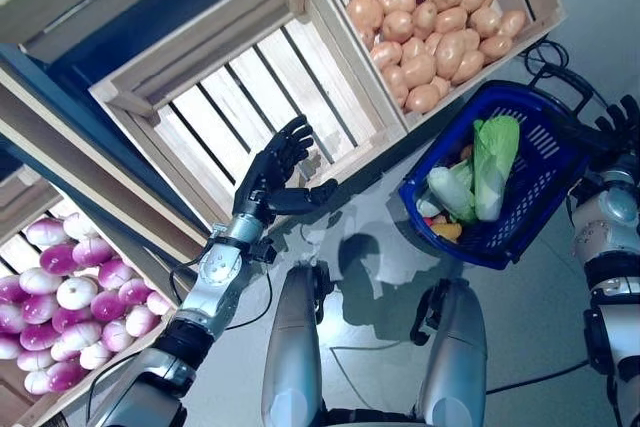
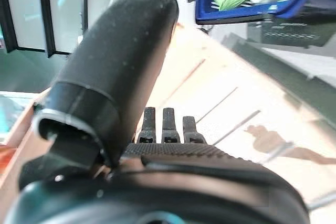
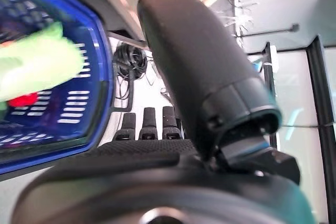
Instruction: Put vegetables into the basket
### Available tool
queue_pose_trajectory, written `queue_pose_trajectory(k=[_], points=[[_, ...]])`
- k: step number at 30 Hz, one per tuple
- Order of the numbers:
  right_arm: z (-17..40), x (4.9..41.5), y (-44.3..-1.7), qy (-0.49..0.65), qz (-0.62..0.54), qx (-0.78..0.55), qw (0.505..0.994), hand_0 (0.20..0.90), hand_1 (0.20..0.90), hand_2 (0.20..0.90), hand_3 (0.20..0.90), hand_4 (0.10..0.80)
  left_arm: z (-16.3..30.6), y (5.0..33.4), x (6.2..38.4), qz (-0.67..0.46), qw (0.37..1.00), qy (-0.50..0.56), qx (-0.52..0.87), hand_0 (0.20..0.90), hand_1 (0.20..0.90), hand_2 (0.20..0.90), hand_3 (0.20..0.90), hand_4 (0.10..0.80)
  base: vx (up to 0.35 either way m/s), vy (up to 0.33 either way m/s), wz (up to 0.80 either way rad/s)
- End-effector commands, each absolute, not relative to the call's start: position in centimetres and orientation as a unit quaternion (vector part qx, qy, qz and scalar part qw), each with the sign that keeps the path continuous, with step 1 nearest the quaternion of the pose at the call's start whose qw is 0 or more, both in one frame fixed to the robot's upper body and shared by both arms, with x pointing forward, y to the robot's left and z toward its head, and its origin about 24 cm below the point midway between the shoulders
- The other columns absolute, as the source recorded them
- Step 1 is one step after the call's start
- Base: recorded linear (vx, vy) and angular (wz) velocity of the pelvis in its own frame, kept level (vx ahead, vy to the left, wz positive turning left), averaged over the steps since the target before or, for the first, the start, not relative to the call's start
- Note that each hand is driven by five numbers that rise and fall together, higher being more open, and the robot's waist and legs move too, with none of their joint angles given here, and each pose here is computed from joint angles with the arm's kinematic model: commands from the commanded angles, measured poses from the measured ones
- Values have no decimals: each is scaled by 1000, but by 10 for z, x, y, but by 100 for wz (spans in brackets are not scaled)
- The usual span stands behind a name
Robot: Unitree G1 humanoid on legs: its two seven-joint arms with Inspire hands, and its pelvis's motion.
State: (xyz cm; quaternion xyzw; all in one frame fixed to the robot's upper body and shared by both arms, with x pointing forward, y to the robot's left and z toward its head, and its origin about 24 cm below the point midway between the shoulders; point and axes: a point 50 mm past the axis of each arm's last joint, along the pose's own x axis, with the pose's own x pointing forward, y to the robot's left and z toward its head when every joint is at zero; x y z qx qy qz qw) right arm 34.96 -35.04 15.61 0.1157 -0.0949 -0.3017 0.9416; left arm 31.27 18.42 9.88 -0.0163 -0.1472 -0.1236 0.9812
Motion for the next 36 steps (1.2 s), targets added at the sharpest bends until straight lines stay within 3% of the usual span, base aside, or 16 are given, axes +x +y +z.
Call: queue_pose_trajectory(k=[1,13,22,27,36], points=[[184,344,-360,-169,-283,110,938,900,900,900,900,800,144,186,313,-145,955,-259,-16,900,900,900,900,800,59,2,-3],[93,334,-284,-98,-131,175,971,900,900,900,900,800,92,186,303,-131,979,-155,19,900,900,900,900,800,179,-11,-13],[23,277,-223,-55,-61,260,962,900,900,900,900,800,37,190,268,-119,991,-64,17,900,900,900,900,800,82,22,-15],[-6,242,-173,-9,-29,300,954,900,900,900,900,800,-19,188,233,-80,995,46,-26,900,900,900,900,800,26,6,-7],[-32,219,-127,84,-22,233,969,900,900,900,900,800,-53,169,212,-39,991,123,-44,900,900,900,900,800,-11,11,5]])
